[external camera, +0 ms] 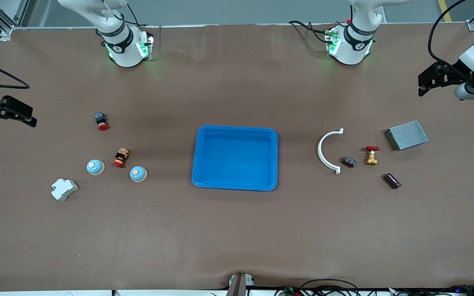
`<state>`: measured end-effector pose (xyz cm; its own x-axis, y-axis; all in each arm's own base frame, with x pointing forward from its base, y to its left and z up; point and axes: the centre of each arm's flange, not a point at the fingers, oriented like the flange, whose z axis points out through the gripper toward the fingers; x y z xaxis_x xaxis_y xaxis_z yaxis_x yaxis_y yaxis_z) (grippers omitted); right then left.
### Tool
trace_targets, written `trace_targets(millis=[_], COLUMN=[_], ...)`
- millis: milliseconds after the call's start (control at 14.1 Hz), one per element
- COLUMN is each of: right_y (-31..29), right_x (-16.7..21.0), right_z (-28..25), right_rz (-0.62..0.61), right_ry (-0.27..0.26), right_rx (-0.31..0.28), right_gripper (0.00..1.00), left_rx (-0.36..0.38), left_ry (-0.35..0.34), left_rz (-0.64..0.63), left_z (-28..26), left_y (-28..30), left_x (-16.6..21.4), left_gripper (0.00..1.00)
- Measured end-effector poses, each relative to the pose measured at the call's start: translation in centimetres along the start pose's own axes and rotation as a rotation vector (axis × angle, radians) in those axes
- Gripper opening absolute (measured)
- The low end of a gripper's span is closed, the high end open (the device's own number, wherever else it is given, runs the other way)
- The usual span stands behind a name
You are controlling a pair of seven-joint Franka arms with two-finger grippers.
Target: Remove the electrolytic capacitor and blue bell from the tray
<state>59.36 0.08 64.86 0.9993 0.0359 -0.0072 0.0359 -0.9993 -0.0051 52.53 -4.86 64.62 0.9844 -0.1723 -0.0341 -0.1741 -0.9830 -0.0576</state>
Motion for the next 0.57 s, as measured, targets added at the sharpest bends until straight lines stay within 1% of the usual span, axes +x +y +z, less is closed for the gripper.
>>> trace_targets(millis=[284,569], right_y=[0.18,0.40], right_x=[-0.14,-0.79], right_z=[0.48,0.10], right_rz=[0.003,0.006], right_ry=[-0.008,0.000], right_rx=[0.000,0.002], right_gripper=[1.00,1.00], left_rx=[0.000,-0.001], left_ry=[-0.003,-0.007], left_rz=[0.008,0.009], left_z=[0.03,0.06], left_y=[0.02,0.04], left_x=[-0.03,-0.07], left_gripper=[1.00,1.00])
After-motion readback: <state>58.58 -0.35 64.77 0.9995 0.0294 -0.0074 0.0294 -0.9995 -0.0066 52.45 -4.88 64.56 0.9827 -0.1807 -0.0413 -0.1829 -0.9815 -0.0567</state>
